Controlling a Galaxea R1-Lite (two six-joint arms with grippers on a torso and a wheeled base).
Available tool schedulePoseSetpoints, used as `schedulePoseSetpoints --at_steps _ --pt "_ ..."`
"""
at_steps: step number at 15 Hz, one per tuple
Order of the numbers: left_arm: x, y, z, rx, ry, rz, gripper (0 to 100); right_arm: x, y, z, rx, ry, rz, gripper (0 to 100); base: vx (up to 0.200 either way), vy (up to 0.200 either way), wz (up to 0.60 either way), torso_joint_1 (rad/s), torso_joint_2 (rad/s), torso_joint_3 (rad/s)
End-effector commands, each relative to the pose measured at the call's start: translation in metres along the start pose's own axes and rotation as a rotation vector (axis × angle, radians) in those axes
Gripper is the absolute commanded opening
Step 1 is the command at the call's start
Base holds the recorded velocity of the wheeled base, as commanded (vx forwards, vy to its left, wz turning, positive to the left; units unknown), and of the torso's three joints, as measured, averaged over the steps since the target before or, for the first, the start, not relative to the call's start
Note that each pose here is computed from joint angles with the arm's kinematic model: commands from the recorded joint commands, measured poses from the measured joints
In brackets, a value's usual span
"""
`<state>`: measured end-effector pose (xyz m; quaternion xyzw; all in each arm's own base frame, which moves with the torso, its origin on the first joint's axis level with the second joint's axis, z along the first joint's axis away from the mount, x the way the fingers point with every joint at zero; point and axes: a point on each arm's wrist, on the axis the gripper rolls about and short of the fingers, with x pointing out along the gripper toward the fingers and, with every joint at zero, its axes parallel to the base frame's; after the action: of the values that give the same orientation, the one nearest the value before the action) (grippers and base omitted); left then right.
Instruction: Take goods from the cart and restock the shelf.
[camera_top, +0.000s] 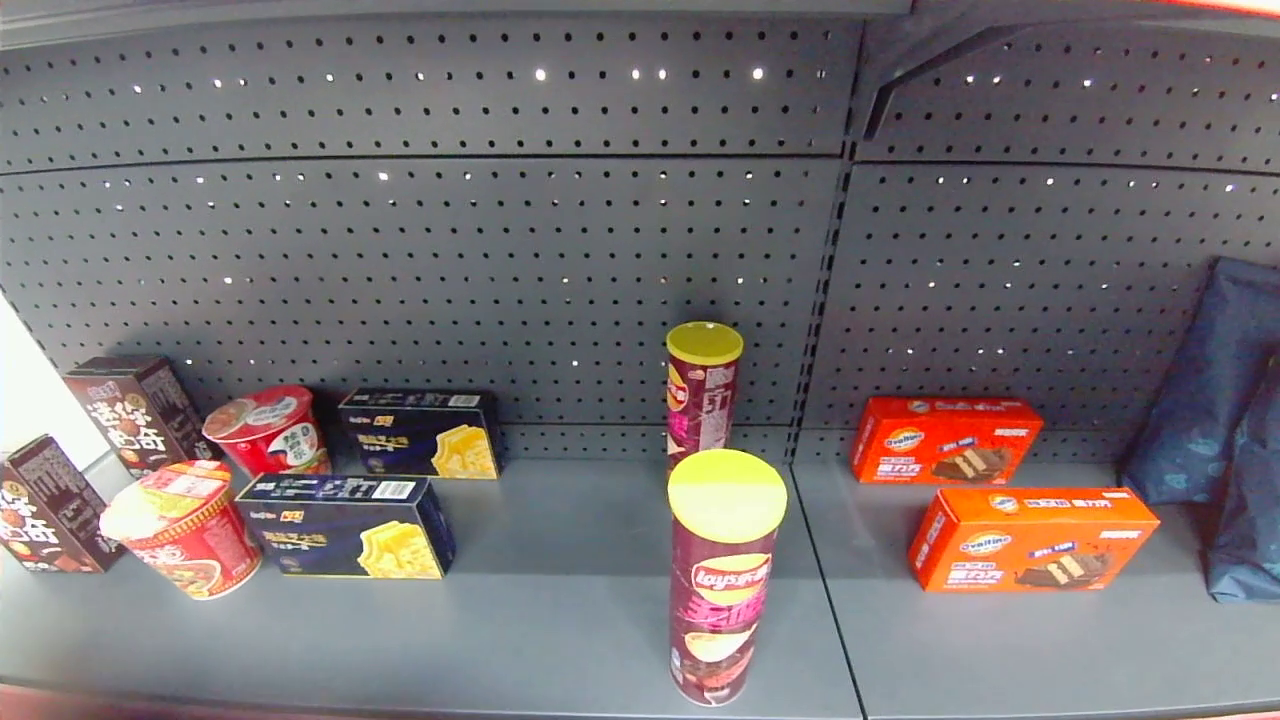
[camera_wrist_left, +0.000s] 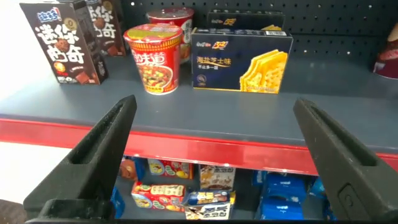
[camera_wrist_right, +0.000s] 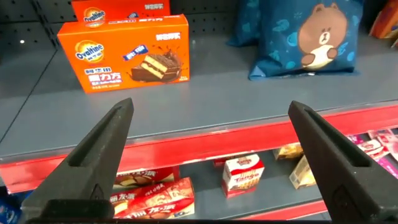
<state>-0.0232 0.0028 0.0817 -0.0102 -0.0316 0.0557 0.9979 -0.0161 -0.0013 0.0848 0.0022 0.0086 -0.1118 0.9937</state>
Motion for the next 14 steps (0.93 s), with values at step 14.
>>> schedulePoseSetpoints --at_steps 14 --pt "0.000 -0.004 -0.007 0.042 0.065 -0.163 100 0.000 0.001 -0.008 -0.003 0.077 0.053 100 0.000 0.000 0.00 0.000 0.00 0.000"
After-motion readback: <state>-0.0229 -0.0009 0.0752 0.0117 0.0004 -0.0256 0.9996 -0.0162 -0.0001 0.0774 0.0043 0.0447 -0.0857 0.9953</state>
